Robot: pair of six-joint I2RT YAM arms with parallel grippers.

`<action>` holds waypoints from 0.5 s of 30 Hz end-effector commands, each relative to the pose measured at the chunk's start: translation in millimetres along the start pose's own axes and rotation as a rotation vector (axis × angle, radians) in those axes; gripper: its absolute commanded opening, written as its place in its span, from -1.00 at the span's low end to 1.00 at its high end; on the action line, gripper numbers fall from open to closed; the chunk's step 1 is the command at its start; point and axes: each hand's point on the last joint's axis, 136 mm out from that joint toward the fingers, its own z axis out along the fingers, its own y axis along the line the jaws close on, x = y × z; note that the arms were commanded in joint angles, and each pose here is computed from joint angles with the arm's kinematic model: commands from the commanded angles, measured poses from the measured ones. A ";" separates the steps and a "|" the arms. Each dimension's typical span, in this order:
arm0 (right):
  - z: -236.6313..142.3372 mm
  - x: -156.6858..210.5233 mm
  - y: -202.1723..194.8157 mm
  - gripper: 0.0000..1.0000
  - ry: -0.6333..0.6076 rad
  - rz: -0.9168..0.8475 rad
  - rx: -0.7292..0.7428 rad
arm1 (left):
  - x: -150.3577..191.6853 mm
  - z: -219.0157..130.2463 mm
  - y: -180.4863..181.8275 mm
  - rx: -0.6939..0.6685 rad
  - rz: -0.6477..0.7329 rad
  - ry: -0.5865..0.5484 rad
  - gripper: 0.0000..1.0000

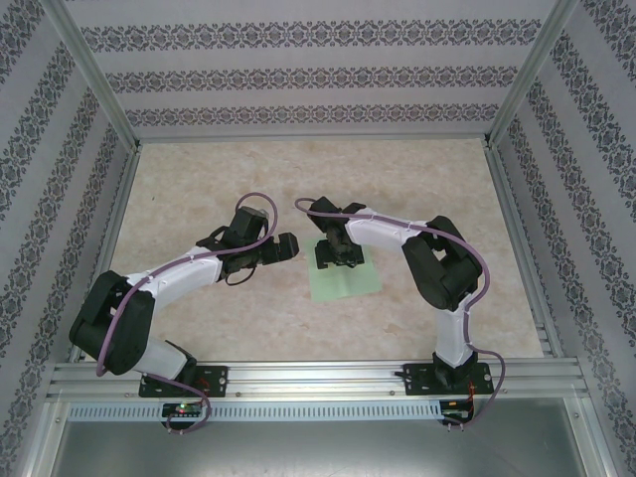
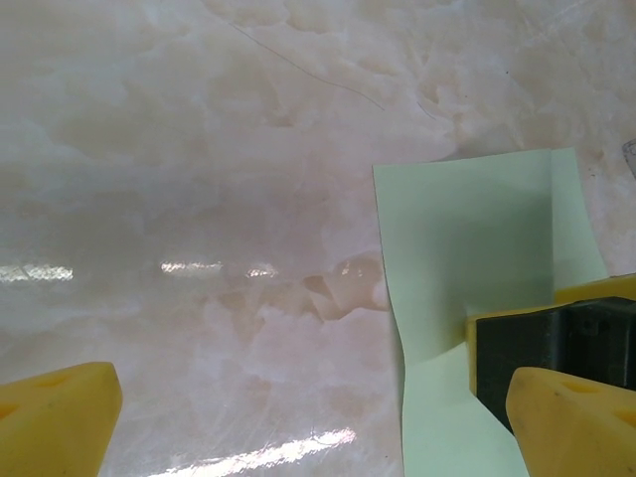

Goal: Fold a paper plane with a square sheet of paper (pick it up from the middle)
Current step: Fold the square sheet of paper in half at the center of the table.

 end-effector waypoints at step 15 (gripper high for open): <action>-65.8 -24.4 15.8 -0.15 -0.174 0.115 -0.218 | -14.5 -19.0 -10.6 0.020 0.021 -0.072 1.00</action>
